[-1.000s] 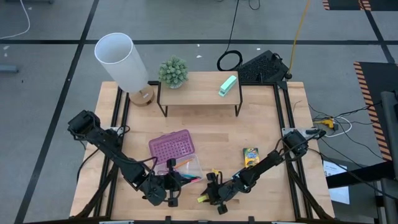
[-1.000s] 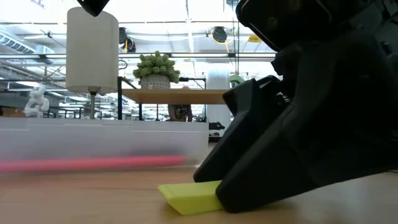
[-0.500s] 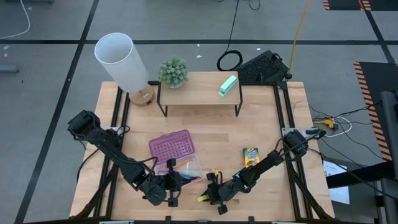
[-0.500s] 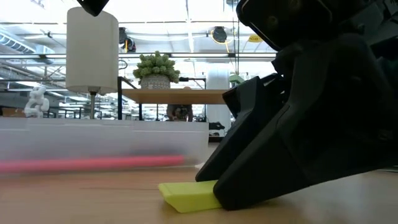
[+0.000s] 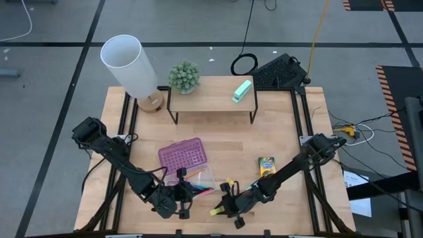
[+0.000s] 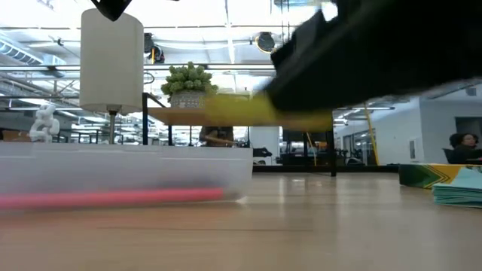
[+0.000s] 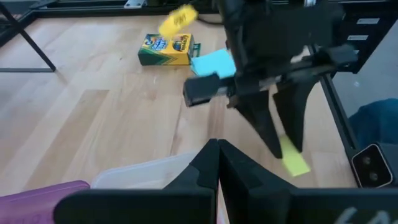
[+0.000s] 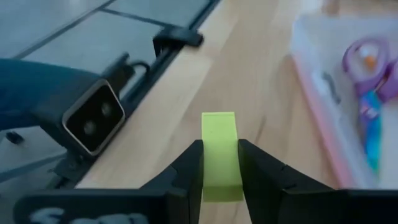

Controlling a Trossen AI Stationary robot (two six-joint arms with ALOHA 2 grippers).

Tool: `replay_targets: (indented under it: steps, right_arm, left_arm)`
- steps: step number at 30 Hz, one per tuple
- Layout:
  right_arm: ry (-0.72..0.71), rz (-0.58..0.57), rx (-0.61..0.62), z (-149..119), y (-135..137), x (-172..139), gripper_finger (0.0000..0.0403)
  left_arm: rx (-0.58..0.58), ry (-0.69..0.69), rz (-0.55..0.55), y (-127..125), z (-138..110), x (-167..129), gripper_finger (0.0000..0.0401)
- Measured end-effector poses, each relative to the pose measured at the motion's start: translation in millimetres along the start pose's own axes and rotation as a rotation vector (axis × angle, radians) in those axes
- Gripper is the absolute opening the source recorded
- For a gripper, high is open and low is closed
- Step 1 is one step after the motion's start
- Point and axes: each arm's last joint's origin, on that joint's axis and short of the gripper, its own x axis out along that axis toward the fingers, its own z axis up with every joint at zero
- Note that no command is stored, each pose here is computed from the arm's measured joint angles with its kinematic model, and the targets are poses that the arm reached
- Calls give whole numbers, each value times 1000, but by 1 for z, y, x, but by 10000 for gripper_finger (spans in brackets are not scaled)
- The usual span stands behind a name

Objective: Pack school essentials
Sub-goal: Put the yellow eraser into the transparent box

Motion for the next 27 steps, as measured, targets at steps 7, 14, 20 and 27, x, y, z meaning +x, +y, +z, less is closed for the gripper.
replay_targets:
  steps: [7, 14, 20, 27]
  right_arm:
    - [-63, -29, -75, 30, -14, -21, 84]
    - [-128, -106, -101, 56, -46, -40, 84]
    - [-175, -199, -68, 71, -86, -52, 84]
    - [-202, -246, 17, 72, -127, -55, 84]
  left_arm:
    - [25, 11, 49, 12, 5, -3, 10]
    - [82, 29, 106, 47, 28, -29, 10]
    - [159, 41, 170, 83, 45, -50, 10]
    - [139, 42, 281, 121, 58, -55, 10]
